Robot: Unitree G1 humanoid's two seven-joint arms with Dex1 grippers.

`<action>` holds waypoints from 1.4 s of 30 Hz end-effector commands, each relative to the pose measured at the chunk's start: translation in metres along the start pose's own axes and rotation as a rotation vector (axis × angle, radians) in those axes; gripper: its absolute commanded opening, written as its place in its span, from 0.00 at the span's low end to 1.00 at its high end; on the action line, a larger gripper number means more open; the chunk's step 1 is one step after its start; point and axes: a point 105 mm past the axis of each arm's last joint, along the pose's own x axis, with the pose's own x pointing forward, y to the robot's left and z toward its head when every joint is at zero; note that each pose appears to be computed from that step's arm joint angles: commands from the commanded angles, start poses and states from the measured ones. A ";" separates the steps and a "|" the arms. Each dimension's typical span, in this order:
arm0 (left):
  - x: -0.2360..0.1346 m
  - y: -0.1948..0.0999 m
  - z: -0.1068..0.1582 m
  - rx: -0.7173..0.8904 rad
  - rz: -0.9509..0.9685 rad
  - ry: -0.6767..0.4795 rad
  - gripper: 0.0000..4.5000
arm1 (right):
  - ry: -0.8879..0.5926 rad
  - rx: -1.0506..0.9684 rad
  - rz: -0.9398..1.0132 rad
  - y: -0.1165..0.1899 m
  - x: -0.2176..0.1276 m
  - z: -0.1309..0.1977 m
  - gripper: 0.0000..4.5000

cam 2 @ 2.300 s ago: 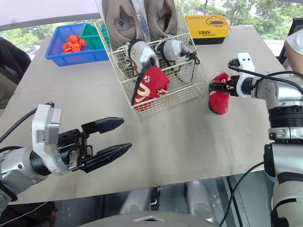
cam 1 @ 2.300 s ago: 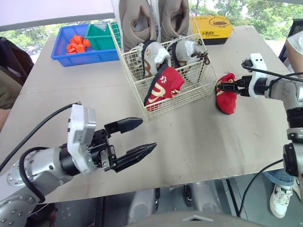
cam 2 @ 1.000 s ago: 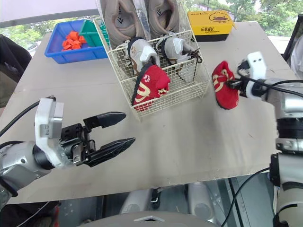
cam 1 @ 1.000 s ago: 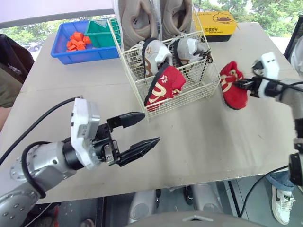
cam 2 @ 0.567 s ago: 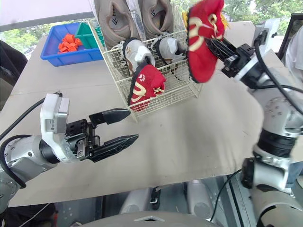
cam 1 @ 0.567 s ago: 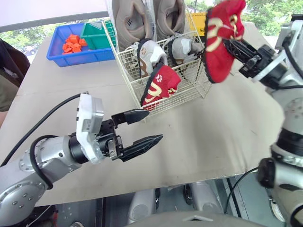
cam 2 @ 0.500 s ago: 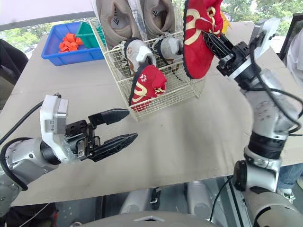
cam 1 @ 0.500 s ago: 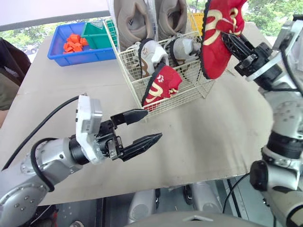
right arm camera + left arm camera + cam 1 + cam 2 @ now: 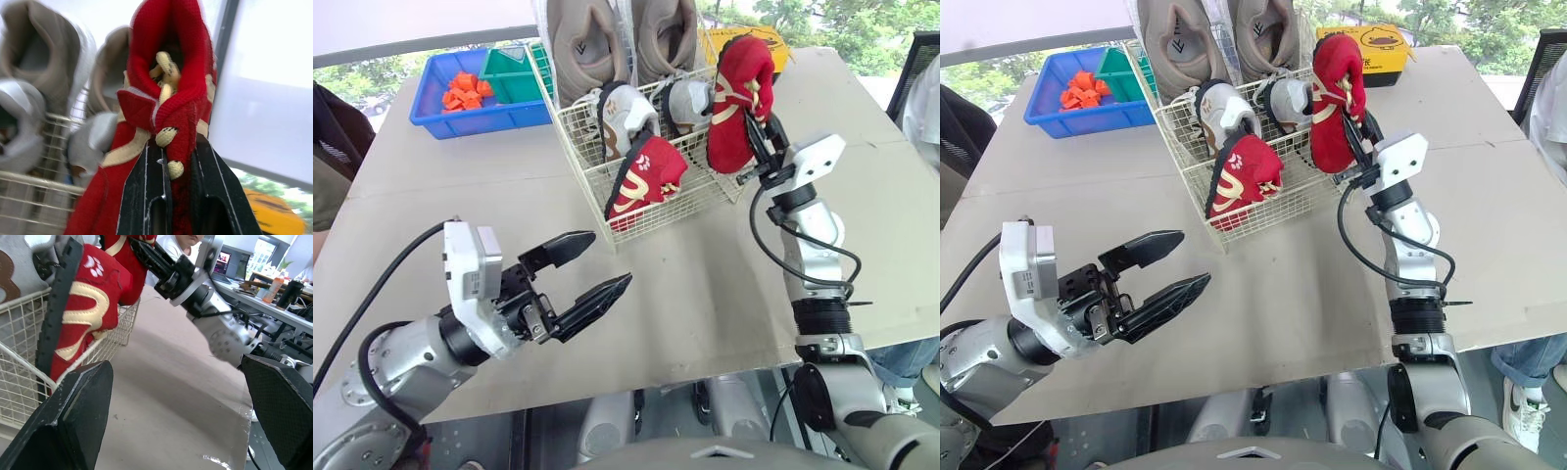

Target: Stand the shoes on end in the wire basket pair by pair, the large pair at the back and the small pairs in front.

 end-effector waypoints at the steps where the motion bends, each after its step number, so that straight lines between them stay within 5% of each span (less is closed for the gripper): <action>1: 0.000 -0.008 0.010 0.047 -0.011 -0.040 1.00 | 0.020 -0.034 0.014 0.016 -0.018 -0.018 0.01; 12: -0.002 -0.005 0.008 0.047 0.009 -0.035 1.00 | 0.197 0.048 0.208 0.040 -0.048 -0.055 0.01; 17: -0.006 0.000 0.004 0.044 0.028 -0.024 1.00 | 0.259 0.142 0.302 0.046 -0.051 -0.037 0.01; 25: -0.004 0.003 -0.001 0.047 0.036 -0.026 1.00 | 0.582 0.304 0.320 0.070 -0.058 -0.027 0.01; 39: -0.007 0.011 -0.003 0.065 0.055 -0.009 1.00 | 0.800 0.570 0.332 0.083 -0.067 0.001 0.01; 42: -0.007 0.013 -0.004 0.064 0.053 -0.003 1.00 | 0.805 0.577 0.342 0.077 -0.071 0.005 0.34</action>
